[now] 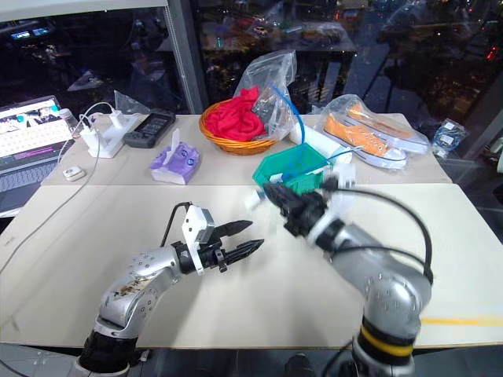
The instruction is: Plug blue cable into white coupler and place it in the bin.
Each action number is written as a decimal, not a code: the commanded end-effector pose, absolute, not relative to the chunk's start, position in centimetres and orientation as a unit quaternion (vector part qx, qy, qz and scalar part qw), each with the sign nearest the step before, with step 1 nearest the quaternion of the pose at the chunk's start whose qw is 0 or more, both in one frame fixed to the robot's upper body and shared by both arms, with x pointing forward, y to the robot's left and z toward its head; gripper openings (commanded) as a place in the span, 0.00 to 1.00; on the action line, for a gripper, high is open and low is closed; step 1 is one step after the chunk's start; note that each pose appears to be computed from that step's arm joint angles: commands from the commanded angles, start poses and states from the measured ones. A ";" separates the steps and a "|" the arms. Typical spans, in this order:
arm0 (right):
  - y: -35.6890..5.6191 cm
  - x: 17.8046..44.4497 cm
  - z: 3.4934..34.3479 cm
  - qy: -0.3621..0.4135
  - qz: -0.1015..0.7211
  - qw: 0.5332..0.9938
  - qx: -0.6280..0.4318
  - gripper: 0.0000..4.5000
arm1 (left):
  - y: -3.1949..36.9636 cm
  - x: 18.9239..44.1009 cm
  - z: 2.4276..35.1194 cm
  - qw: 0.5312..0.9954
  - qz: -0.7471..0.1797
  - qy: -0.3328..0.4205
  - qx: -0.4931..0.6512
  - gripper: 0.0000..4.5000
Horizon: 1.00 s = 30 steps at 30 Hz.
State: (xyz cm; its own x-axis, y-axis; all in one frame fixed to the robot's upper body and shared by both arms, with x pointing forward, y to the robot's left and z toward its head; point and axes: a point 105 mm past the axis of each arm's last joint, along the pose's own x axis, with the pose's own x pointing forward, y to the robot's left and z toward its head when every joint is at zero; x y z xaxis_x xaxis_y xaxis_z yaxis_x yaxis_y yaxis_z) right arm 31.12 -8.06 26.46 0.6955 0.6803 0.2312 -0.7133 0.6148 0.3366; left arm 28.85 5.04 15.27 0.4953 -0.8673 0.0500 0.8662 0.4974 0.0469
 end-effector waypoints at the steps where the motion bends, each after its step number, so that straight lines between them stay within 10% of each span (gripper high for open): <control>1: -8.2 35.8 26.6 0.000 0.339 0.917 0.209 0.00 | 5.1 28.3 16.5 0.868 -0.493 -0.059 0.011 0.64; 13: -9.1 44.7 23.8 0.059 0.234 0.952 0.188 0.00 | 5.5 28.0 16.7 0.883 -0.465 -0.067 0.018 0.64; 26: -11.2 45.0 26.7 -0.009 0.206 0.961 0.182 1.00 | 6.4 28.3 16.9 0.895 -0.439 -0.070 0.027 0.65; 30: -14.0 43.0 26.7 -0.006 0.205 0.970 0.128 1.00 | 8.3 28.9 17.1 0.913 -0.401 -0.069 0.034 0.65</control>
State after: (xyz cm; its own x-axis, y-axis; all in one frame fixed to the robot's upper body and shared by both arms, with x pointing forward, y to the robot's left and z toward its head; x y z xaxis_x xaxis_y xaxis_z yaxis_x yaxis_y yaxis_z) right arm 44.39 -12.84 25.43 0.9224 0.3849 0.0314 -0.3767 0.8790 0.2923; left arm 28.90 7.24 15.58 0.6371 -0.7692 0.0490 0.7647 0.6388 0.0850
